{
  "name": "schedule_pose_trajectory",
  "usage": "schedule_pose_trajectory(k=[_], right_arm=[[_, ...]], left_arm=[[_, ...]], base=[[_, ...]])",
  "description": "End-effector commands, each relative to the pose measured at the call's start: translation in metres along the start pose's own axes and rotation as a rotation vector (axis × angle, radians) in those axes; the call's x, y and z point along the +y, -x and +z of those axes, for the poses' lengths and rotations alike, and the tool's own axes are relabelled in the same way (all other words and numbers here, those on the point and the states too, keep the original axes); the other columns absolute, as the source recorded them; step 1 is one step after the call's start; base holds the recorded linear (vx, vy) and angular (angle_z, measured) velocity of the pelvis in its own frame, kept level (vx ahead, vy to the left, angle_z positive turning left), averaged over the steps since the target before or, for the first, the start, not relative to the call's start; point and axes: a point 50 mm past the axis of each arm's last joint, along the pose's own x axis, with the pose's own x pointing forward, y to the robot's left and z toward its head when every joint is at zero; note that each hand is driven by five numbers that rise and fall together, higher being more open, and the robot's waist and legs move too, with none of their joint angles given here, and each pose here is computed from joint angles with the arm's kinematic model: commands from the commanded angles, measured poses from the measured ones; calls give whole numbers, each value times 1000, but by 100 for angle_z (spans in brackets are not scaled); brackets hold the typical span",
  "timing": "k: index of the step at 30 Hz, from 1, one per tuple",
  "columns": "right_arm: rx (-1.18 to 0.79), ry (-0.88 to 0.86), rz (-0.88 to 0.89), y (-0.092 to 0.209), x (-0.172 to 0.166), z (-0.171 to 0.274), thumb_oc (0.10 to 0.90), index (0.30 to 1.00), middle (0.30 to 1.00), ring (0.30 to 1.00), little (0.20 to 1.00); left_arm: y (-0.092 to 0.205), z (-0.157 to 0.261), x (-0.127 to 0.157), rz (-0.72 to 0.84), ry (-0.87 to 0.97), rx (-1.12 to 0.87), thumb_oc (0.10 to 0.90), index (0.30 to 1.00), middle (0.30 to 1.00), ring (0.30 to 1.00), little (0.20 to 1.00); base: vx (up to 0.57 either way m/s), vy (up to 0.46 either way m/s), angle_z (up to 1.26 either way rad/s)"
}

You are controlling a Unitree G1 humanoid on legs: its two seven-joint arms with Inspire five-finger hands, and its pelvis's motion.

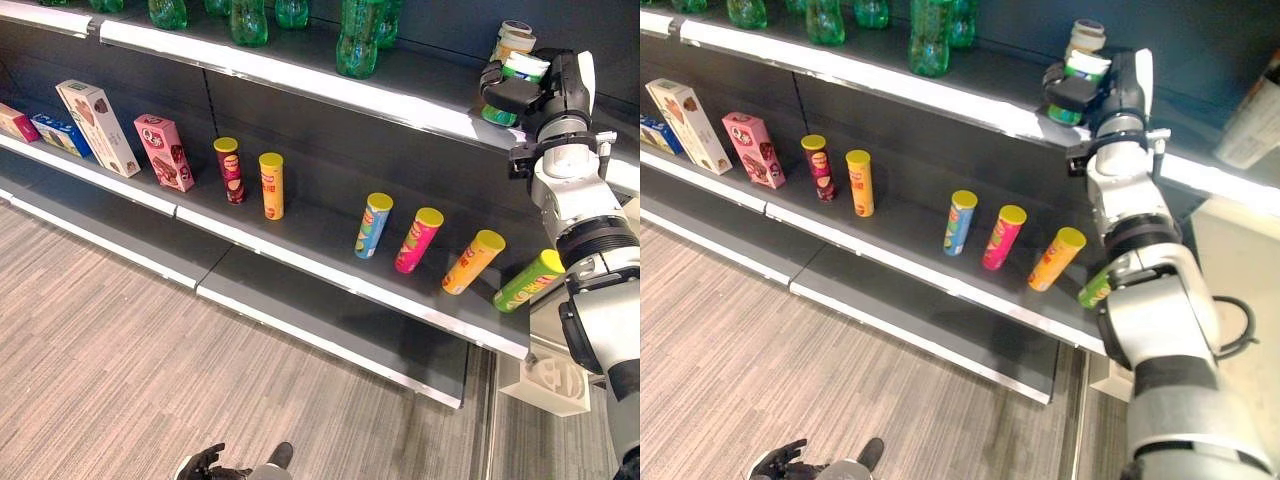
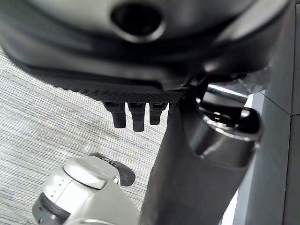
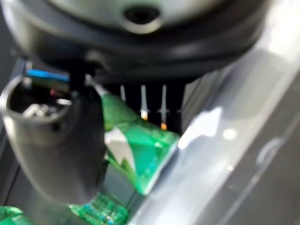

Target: Put the goods on the table back onto the shelves and tidy them up.

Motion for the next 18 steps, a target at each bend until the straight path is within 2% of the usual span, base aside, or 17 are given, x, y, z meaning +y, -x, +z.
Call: schedule_pose_trajectory(k=[1,9,10,11,18], right_arm=[[-124,81,-33,-11,-11,46,400,300,300,300,300],[-59,120,-42,-11,-12,33,400,300,300,300,300],[-45,116,-56,-12,-16,31,569,554,554,554,554],[-38,120,-64,-12,-18,30,800,900,900,900,900],[-47,116,-57,-12,-15,33,800,900,900,900,900]], left_arm=[[-4,21,11,26,-88,-68,800,900,900,900,900],[-4,24,12,29,-82,-84,800,900,900,900,900],[-4,23,12,32,-89,-79,800,900,900,900,900],[-4,21,13,34,-96,-71,800,900,900,900,900],[-4,24,14,36,-98,-82,800,900,900,900,900]], base=[[9,0,6],[3,-3,6],[-17,2,11],[0,0,0],[0,0,0]])
